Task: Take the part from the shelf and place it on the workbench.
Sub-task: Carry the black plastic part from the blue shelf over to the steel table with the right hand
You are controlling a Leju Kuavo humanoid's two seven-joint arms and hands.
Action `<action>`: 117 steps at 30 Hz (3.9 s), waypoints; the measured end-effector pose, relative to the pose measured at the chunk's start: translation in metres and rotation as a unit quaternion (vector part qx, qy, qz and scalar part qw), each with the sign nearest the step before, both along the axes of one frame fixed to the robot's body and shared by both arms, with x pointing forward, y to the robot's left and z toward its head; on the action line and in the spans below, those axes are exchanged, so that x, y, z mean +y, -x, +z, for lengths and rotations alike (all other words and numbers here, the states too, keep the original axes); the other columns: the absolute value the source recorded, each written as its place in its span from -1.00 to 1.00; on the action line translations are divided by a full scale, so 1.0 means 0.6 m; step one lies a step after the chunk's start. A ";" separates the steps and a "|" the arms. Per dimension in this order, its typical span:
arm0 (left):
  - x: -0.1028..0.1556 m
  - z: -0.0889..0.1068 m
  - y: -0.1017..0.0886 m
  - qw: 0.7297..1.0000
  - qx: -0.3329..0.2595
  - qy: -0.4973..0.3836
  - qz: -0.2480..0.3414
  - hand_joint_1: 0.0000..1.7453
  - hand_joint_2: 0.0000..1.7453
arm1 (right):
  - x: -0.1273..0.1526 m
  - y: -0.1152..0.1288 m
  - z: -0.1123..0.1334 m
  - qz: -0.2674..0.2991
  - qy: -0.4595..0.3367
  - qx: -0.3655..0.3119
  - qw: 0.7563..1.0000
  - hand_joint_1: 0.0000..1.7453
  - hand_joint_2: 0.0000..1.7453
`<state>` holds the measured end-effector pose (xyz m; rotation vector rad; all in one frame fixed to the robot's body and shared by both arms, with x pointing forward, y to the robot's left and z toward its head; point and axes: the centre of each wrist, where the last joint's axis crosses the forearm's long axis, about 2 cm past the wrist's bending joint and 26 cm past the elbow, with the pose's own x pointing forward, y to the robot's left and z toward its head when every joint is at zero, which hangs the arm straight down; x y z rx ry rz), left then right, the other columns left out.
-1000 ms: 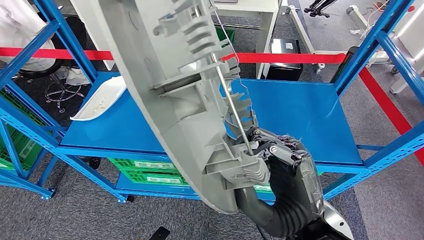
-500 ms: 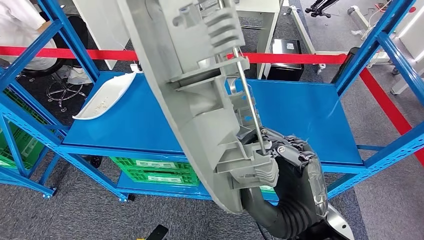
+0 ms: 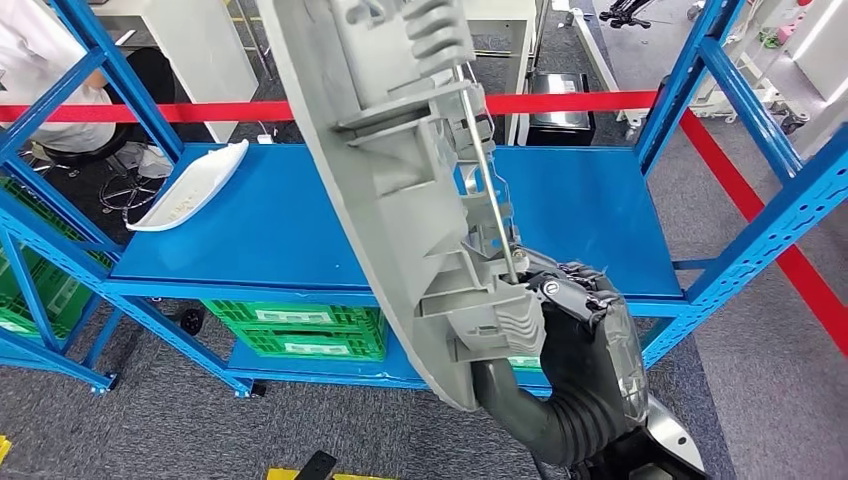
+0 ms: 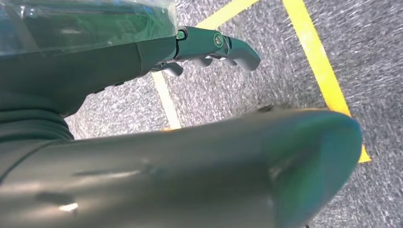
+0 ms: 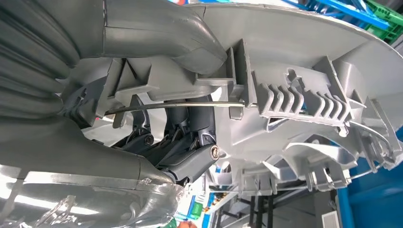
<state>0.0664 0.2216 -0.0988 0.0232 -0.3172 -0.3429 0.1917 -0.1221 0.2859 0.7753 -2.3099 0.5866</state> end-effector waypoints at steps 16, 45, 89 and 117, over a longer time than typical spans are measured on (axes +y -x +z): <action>0.003 0.001 -0.006 1.000 -0.005 0.005 0.004 -1.00 1.00 | -0.001 -0.002 -0.003 -0.001 0.004 0.002 1.000 1.00 1.00; 0.014 0.004 -0.024 1.000 -0.010 0.004 -0.004 -1.00 1.00 | -0.004 -0.014 -0.007 -0.017 0.012 0.007 1.000 1.00 1.00; 0.004 0.004 -0.015 1.000 -0.014 0.005 -0.008 -1.00 1.00 | -0.016 -0.013 -0.011 -0.039 0.023 0.006 0.999 1.00 1.00; 0.012 0.006 -0.033 1.000 -0.018 0.003 -0.016 -1.00 1.00 | -0.018 -0.017 -0.011 -0.041 0.025 0.007 0.999 1.00 1.00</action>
